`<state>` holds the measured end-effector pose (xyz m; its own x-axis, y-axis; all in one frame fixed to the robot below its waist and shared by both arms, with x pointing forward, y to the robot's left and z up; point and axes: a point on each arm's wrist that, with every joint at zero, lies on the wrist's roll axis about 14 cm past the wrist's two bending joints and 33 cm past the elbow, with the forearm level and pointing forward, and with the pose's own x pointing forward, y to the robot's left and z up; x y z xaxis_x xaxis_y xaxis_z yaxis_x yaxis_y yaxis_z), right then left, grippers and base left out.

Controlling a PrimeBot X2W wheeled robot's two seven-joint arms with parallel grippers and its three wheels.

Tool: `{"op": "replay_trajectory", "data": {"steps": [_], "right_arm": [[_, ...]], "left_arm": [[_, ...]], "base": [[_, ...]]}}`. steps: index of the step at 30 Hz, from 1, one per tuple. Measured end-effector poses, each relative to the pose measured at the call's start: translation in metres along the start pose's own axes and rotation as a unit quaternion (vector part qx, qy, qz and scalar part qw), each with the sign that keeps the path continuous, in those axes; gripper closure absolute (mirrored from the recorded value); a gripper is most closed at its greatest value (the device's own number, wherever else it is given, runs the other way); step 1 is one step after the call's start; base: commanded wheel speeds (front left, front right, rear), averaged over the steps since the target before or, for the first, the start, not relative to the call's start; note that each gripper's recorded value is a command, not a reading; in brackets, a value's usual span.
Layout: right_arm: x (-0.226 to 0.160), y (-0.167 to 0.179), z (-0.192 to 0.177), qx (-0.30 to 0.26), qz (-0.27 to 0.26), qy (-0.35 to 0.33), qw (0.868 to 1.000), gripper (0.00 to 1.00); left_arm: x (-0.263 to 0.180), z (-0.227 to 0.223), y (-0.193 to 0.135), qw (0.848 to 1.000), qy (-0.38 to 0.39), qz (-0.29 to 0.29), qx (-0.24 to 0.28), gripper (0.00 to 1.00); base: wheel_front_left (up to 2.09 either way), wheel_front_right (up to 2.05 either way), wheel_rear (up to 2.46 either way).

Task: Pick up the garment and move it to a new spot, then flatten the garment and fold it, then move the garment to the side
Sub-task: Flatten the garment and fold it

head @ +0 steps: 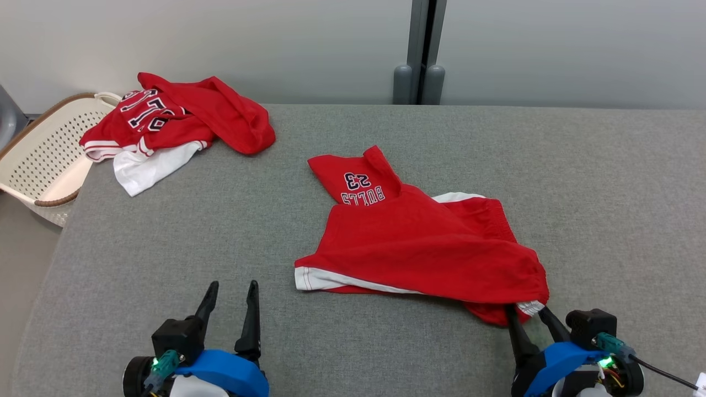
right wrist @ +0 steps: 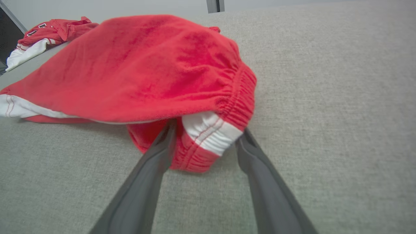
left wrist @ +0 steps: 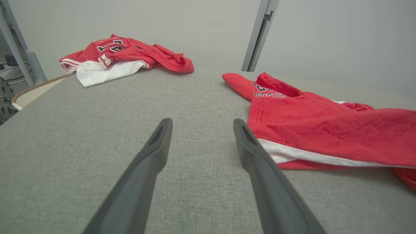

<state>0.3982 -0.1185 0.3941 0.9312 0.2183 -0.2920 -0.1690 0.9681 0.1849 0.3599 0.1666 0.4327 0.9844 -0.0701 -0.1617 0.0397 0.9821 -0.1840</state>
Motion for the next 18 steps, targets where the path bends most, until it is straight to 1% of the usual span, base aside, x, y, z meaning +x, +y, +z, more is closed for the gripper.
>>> {"op": "replay_trajectory", "data": {"steps": [1, 3, 6, 9, 12, 16, 18], "right_arm": [[0.001, 0.000, 0.000, -0.002, 0.001, 0.002, 1.000, 0.55], [0.003, -0.001, 0.000, -0.005, 0.001, 0.003, 1.000, 0.67], [0.003, -0.005, 0.001, -0.007, -0.001, 0.003, 1.000, 1.00], [0.003, -0.010, 0.000, -0.008, -0.007, 0.005, 1.000, 1.00], [0.002, -0.013, 0.000, -0.009, -0.010, 0.003, 1.000, 1.00], [0.003, -0.016, 0.004, -0.012, -0.012, -0.001, 1.000, 1.00], [0.003, -0.017, 0.005, -0.012, -0.014, -0.002, 1.000, 1.00]], "left_arm": [[0.000, -0.004, -0.002, 1.000, 0.006, -0.005, -0.003, 0.00], [0.000, -0.012, -0.010, 0.999, 0.022, -0.017, -0.018, 0.00], [0.003, -0.026, -0.027, 0.997, 0.057, -0.042, -0.040, 0.00], [0.007, -0.037, -0.041, 0.992, 0.085, -0.059, -0.067, 0.00], [0.011, -0.051, -0.052, 0.987, 0.123, -0.073, -0.074, 0.00], [0.011, -0.074, -0.067, 0.977, 0.178, -0.100, -0.052, 0.00], [0.012, -0.079, -0.071, 0.975, 0.188, -0.108, -0.046, 0.00]], "base": [[0.00, 0.00, 0.00], [0.00, 0.00, 0.00], [0.00, 0.00, 0.00], [0.00, 0.00, 0.00], [0.00, 0.00, 0.00], [0.00, 0.00, 0.00], [0.00, 0.00, 0.00]]}}
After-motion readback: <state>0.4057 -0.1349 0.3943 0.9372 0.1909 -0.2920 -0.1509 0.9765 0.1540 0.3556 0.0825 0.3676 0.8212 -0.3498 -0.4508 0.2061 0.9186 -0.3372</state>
